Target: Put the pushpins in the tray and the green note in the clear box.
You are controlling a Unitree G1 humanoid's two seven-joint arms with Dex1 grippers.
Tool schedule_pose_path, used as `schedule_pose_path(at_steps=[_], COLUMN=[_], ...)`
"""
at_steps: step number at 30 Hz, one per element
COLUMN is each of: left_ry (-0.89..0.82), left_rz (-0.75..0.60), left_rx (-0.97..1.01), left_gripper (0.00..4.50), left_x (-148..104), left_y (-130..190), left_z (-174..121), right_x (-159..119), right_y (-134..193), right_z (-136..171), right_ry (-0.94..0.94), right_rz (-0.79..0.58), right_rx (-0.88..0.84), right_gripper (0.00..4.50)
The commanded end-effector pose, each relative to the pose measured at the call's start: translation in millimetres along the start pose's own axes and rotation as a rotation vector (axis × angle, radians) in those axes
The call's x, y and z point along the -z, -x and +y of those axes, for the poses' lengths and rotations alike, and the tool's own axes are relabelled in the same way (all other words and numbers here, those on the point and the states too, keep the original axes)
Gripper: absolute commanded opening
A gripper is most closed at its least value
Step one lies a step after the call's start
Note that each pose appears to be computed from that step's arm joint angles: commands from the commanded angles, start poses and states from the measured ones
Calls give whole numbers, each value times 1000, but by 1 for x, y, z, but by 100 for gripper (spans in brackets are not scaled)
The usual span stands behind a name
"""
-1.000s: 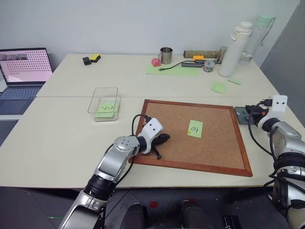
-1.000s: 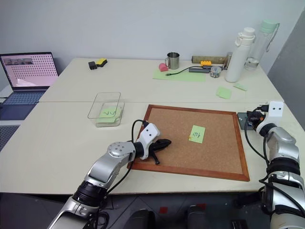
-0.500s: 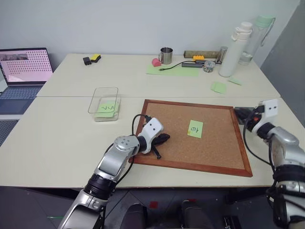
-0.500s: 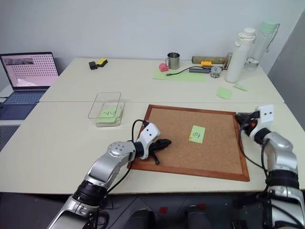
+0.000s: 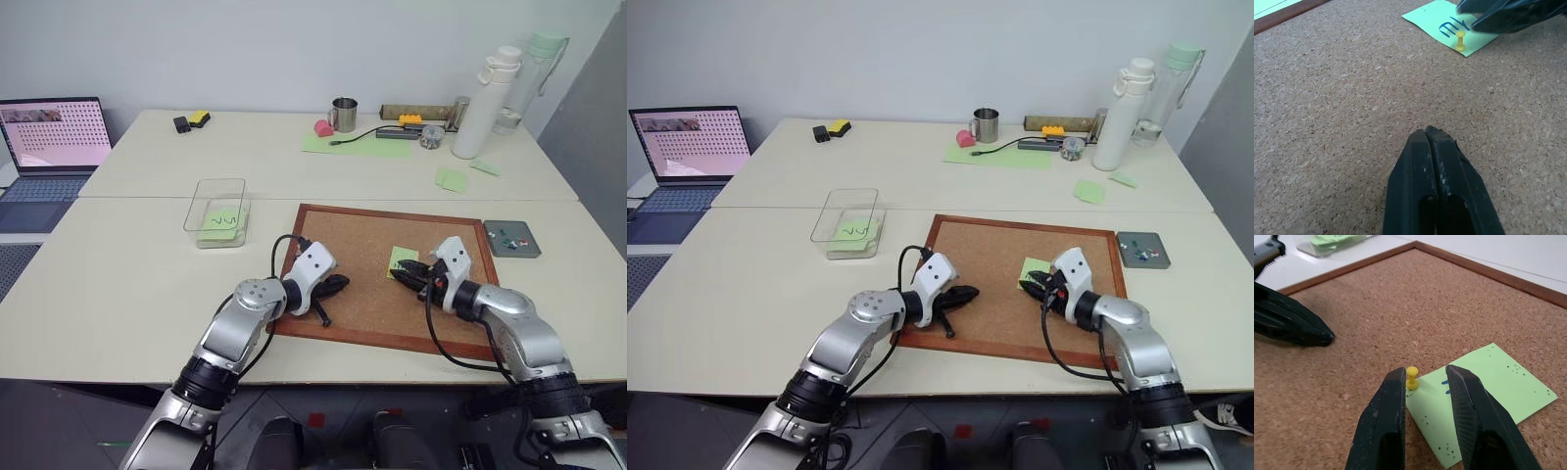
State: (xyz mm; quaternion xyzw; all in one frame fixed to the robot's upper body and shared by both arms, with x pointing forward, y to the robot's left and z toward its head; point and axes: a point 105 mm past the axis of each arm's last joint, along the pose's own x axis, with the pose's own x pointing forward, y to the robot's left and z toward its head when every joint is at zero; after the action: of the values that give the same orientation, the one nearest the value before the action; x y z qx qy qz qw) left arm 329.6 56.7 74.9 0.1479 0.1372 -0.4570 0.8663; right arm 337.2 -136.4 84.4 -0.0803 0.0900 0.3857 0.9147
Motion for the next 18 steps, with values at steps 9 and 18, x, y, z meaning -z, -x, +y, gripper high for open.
schedule_pose_path(at_steps=[9,18], left_ry=[36,37], left_rz=[79,80], left_rx=[-21,-28], left_gripper=[0,0], left_x=[23,23], left_y=[4,5], left_z=[1,3], right_x=[-6,-4], right_y=[-20,-26], right_z=[2,3], right_ry=[13,12], right_rz=[-23,-21], right_rx=[-22,-34], right_gripper=[133,46])
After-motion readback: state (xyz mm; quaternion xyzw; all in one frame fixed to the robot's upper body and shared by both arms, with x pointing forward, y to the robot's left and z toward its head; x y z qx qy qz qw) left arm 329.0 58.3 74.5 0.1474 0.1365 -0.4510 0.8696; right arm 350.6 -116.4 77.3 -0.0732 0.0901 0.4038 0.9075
